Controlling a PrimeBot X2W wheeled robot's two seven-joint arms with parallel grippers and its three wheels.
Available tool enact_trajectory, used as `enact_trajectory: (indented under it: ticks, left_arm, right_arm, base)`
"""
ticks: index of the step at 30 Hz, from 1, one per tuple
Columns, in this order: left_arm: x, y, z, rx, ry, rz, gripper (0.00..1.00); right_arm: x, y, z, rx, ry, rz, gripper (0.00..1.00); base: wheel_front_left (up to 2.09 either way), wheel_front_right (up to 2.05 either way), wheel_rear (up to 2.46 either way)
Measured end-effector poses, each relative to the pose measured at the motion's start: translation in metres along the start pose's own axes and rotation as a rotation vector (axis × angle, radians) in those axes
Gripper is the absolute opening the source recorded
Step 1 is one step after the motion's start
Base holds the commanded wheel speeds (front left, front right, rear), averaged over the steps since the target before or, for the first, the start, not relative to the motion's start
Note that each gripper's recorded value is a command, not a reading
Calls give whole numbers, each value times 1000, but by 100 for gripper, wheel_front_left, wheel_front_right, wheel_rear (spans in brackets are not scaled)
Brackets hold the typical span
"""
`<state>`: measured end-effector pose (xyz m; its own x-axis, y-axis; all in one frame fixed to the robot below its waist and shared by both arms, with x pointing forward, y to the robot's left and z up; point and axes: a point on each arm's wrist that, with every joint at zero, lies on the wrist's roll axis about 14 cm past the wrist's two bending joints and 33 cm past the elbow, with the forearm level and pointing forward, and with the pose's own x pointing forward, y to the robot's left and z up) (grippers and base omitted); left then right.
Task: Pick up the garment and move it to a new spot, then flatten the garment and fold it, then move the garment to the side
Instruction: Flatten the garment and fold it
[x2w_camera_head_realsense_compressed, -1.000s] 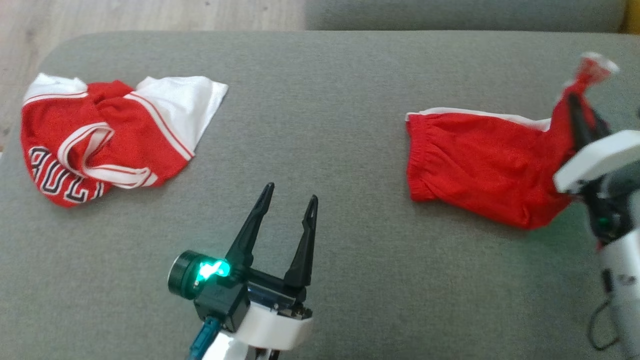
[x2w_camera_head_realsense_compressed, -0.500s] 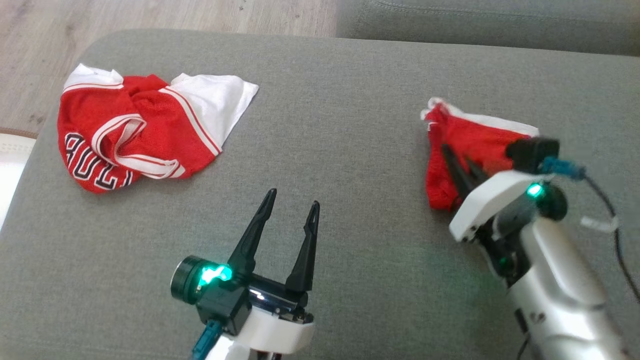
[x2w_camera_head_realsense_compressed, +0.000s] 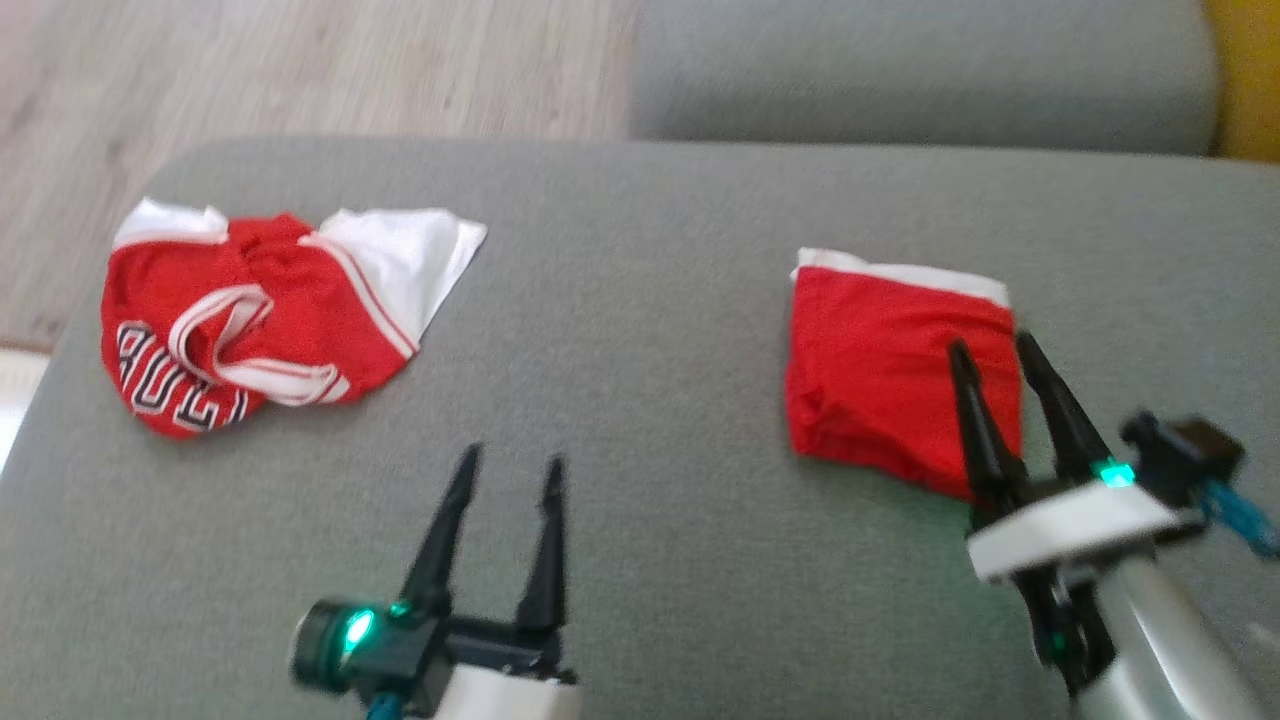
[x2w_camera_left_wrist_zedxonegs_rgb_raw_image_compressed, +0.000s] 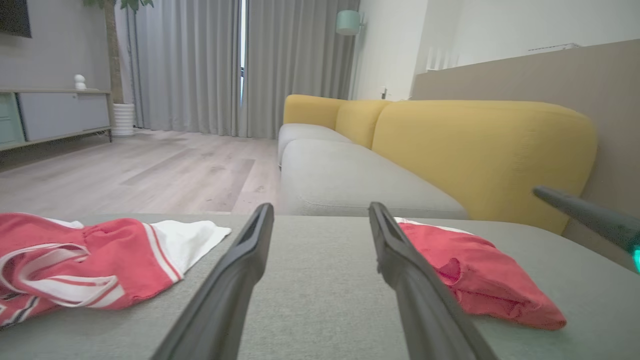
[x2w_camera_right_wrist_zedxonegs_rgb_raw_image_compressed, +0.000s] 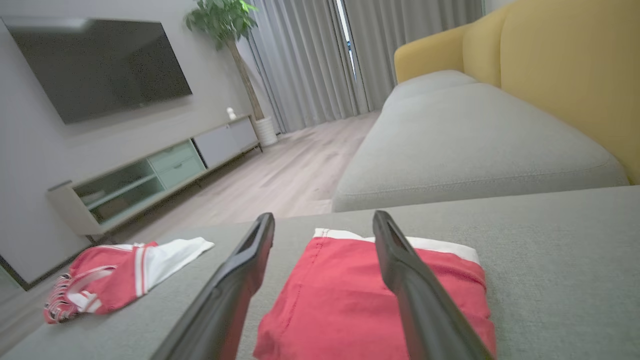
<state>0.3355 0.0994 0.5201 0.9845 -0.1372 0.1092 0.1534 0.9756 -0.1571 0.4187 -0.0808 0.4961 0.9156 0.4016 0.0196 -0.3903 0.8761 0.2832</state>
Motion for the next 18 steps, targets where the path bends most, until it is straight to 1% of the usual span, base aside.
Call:
enact_trajectory:
  ticks: [4, 8, 10, 13, 18]
  left_arm:
    - [-14, 11, -1, 19, 4, 66, 100]
    - [-23, 6, 0, 26, -1, 61, 100]
    - [-27, 5, 0, 49, -6, 58, 100]
    - [-38, 3, -4, 60, 7, 59, 100]
    - [-53, 2, -17, 63, 47, 58, 100]
  right_arm:
    - [-36, -17, 7, -5, -39, -75, 100]
    - [-72, -38, 11, -41, -61, -167, 100]
    - [-89, -39, 7, -49, -60, -197, 100]
    - [-108, -32, -7, -38, -36, -219, 100]
    - [-120, -26, -18, -29, -17, -238, 100]
  base:
    - [0, 0, 0]
    - [0, 0, 0]
    - [0, 0, 0]
    - [0, 0, 0]
    - [0, 0, 0]
